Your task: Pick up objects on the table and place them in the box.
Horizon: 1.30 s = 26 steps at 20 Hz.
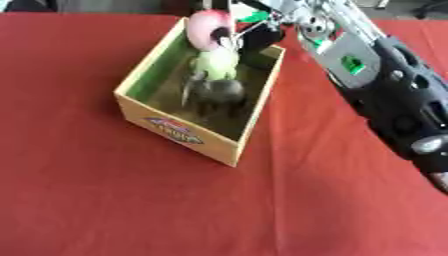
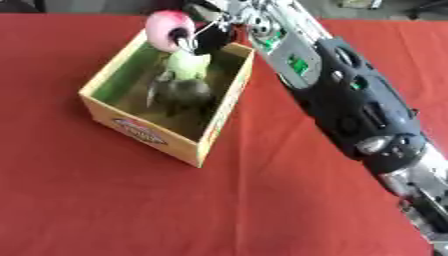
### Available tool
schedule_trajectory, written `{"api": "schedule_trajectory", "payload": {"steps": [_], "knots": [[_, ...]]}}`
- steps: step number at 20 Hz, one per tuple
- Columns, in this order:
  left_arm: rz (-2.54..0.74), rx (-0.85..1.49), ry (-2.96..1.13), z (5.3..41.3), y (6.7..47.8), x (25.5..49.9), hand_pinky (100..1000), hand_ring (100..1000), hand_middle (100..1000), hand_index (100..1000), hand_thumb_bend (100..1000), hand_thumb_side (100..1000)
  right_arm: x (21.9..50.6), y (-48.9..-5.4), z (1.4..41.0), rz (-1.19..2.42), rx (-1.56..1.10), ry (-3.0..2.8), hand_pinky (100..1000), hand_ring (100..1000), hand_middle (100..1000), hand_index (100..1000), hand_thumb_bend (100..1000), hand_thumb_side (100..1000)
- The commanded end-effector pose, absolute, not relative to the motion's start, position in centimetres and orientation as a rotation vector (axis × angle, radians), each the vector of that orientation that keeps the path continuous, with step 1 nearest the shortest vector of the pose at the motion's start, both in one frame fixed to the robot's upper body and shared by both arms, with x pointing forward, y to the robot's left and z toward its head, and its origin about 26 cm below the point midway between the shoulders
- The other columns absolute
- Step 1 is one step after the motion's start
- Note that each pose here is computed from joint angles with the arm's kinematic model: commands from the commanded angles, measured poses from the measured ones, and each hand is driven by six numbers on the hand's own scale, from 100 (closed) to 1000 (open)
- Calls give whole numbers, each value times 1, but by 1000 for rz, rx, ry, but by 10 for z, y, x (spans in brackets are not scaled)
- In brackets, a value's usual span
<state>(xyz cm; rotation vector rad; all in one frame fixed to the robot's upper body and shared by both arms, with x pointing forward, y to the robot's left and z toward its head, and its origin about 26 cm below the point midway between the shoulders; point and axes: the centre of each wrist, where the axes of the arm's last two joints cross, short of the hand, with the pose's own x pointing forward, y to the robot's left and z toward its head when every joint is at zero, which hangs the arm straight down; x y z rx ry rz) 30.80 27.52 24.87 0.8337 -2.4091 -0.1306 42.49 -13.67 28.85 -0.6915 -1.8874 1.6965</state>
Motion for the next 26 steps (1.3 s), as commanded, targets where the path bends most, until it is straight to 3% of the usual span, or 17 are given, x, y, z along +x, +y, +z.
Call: {"api": "schedule_trajectory", "payload": {"steps": [1,3,10,11,12,14,16,26], "knots": [[-129,837,-2442,257,275,305,757,750,763,829,313,992,425,-136,294,1766,-707,-1876,752,1000,589,679,100,100],[-129,839,-2439,257,275,305,757,750,763,829,309,991,424,-136,294,1812,-725,-1865,763,1000,687,751,100,132],[-129,842,-2431,256,275,305,757,751,762,829,305,991,422,-140,302,1930,-772,-1843,835,1000,890,919,100,699],[-128,842,-2431,256,275,305,757,751,762,829,305,991,421,-141,304,1939,-778,-1845,844,1000,902,934,141,748],[-128,843,-2430,256,275,305,757,751,762,829,305,991,421,-142,306,1948,-786,-1848,853,1000,914,948,239,807],[-128,844,-2429,256,275,305,757,751,762,829,305,991,419,-144,312,1958,-807,-1860,865,1000,926,961,354,842],[-126,845,-2429,256,275,305,757,751,762,829,304,990,418,-148,318,1941,-825,-1886,871,1000,941,972,396,863],[-122,848,-2428,256,276,305,756,750,761,828,304,991,398,-162,354,1697,-879,-2119,873,1000,930,974,348,869]]}}
